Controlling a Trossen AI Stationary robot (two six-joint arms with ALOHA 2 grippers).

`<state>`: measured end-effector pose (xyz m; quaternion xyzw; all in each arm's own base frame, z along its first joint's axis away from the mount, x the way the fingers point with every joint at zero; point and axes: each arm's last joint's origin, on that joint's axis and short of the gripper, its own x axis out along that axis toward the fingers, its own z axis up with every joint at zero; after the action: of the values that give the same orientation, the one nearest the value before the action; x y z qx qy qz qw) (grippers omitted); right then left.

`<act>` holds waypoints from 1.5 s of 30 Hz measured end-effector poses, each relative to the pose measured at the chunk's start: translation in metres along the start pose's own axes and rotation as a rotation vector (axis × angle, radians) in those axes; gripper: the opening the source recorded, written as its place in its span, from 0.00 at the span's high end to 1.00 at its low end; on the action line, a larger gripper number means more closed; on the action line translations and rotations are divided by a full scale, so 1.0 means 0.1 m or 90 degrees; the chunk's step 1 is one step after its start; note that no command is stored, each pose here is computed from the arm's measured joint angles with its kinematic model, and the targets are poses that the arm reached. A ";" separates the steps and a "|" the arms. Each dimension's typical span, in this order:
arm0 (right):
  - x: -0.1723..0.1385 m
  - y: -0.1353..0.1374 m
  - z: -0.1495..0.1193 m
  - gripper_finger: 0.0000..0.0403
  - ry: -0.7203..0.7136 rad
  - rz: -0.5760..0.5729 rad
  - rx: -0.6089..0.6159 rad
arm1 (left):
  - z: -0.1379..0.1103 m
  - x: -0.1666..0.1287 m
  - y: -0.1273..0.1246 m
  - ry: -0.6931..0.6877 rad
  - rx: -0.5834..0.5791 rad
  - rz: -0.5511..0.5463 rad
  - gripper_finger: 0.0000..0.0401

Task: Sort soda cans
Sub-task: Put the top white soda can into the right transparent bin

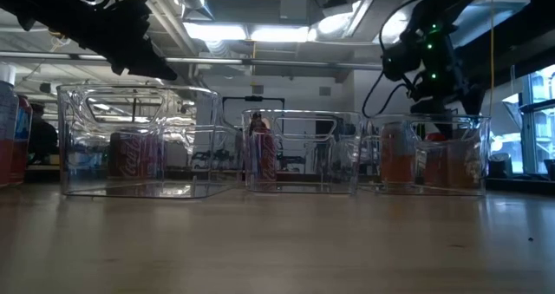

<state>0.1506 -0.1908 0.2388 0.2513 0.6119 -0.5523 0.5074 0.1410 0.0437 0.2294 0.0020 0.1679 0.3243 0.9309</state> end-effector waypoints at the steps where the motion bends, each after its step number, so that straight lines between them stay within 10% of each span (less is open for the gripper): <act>1: 0.01 0.00 0.00 0.04 -0.004 -0.003 0.005 | 0.00 0.00 0.00 0.000 0.000 0.000 0.97; 45: 0.10 0.11 -0.04 0.04 -0.027 0.089 -0.002 | 0.00 -0.02 -0.05 -0.001 0.004 -0.035 0.97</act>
<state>0.1552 -0.1866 0.2243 0.2808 0.5831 -0.5197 0.5577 0.1427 0.0385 0.2290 0.0007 0.1679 0.2984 0.9396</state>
